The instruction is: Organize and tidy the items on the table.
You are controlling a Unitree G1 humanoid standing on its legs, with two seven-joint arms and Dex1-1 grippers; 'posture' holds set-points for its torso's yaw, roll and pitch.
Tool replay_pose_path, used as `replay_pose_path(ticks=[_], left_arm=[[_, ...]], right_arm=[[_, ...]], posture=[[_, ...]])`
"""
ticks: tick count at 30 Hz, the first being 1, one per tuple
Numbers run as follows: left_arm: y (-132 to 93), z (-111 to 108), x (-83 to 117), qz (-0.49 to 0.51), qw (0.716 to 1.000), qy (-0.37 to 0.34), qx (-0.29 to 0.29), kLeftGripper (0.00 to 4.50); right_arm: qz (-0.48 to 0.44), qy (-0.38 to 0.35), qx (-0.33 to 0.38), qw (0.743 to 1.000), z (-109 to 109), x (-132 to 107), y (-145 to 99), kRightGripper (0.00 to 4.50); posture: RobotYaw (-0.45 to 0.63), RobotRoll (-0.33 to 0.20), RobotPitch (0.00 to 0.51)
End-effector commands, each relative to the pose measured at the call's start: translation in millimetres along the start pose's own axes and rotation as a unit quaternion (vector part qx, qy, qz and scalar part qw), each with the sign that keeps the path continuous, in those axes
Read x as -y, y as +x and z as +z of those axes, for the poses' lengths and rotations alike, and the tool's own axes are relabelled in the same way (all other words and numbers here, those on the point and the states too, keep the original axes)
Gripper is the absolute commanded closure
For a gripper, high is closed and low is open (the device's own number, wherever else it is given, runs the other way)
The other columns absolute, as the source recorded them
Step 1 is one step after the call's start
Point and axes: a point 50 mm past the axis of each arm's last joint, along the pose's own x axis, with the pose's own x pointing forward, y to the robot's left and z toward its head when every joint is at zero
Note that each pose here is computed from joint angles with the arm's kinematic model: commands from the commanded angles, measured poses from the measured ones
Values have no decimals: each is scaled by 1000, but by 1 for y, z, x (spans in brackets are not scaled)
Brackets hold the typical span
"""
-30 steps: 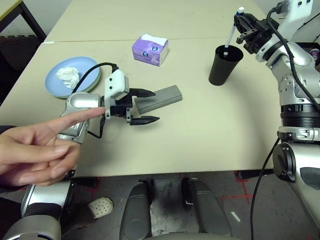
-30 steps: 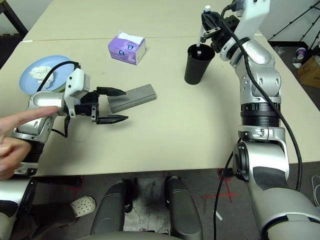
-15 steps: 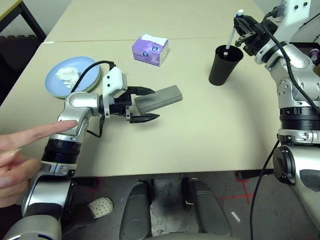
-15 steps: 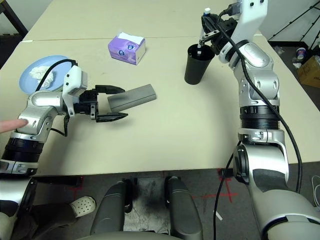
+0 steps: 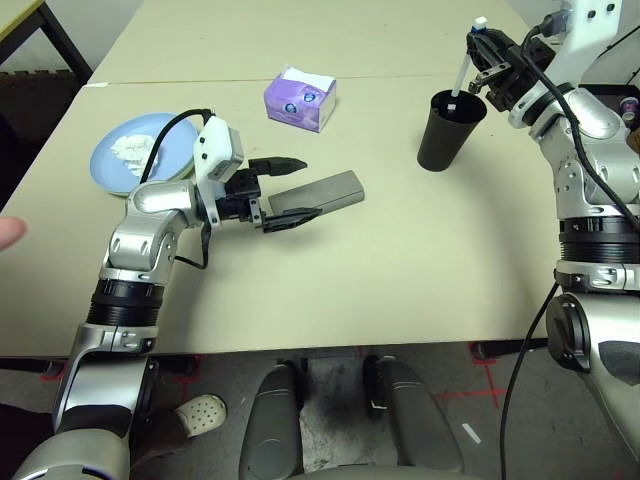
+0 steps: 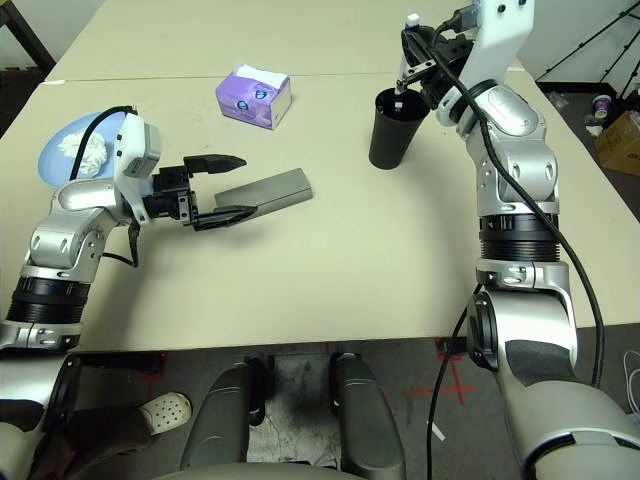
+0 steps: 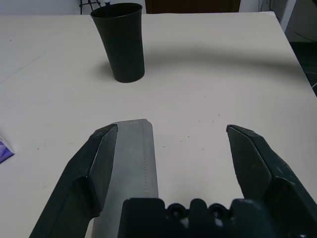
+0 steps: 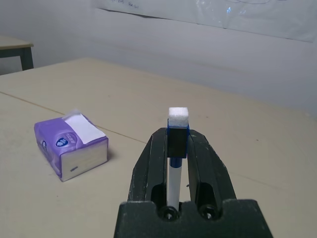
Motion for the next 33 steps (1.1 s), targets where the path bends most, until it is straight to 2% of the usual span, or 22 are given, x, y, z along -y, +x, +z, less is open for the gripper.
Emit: replay_pose_path(ticks=[1,11,19,22,30,33], left_arm=[[0,1,3,-4,1000,-1,4,0],[-1,1,3,-6,1000,-2,-1,0],[0,3,2,-8,1000,-1,-3,0],[0,3,2,-7,1000,-1,-4,0],[-1,5,2,-2,1000,0,-2,0],[0,8,2,6,1000,4,8,0]], right_arm=[[-4,-9,1,1000,0,2,-3,4094],[-32,-35,7,999,0,7,-6,4094],[-35,-14,-13,999,-10,6,-8,4094],[-33,0,-27,999,-16,5,-8,3091],[-31,8,-25,999,-15,4,-9,26],[-27,15,-14,999,-11,4,-9,26]], posture=[[-49,0,185],[-55,0,184],[-53,0,184],[-50,0,184],[-48,0,183],[-47,0,180]])
